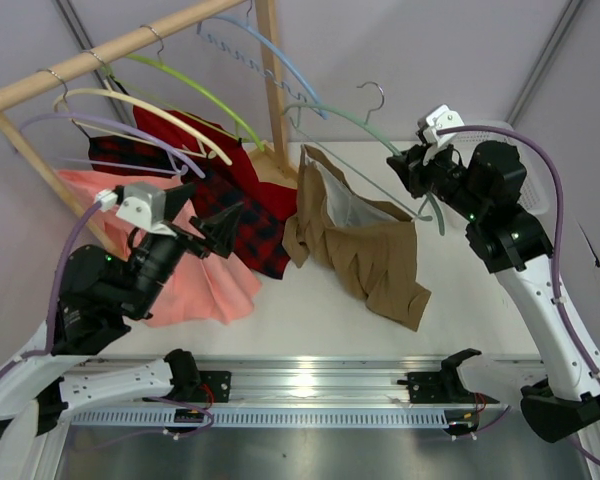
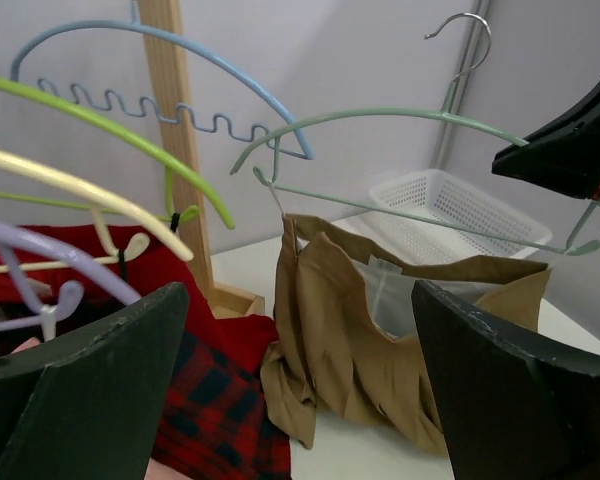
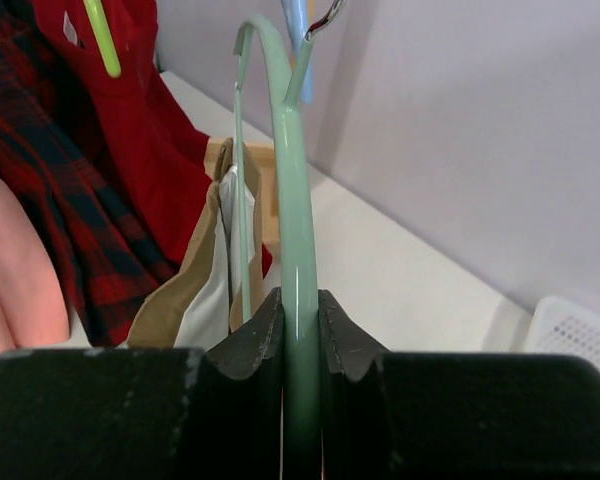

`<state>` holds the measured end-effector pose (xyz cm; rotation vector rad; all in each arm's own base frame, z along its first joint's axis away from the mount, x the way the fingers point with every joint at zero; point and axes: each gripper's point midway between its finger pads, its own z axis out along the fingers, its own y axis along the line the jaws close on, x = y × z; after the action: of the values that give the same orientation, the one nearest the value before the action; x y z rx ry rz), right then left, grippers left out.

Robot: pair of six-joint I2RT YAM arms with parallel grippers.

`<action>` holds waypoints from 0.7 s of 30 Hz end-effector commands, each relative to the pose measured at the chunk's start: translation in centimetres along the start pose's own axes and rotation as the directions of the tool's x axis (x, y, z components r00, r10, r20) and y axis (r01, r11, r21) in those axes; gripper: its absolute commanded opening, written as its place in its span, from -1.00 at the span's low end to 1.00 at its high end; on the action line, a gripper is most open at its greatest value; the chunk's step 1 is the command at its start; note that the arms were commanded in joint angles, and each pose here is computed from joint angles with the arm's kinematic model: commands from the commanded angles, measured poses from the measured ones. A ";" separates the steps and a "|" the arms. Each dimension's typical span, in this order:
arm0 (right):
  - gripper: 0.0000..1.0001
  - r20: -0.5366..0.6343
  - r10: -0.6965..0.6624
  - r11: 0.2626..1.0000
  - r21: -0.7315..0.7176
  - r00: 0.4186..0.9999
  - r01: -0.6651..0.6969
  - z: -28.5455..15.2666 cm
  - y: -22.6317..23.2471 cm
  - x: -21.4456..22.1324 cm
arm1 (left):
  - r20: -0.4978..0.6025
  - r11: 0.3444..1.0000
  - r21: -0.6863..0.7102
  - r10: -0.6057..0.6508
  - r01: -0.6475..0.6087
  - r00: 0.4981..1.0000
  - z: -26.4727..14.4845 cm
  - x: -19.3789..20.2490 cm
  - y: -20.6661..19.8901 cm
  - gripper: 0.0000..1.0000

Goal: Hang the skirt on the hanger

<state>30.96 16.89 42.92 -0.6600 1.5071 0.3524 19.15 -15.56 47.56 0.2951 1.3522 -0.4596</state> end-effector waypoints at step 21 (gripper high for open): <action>-1.00 0.440 -0.209 0.970 -0.019 0.873 0.242 6.9 -2.2 -17.7 | -0.121 0.968 -0.185 -0.195 0.171 0.973 -6.2 6.2 5.4 0.99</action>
<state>39.69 22.44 50.00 -0.7865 1.3116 0.3561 17.43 -9.49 40.71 0.1029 1.5287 -0.4689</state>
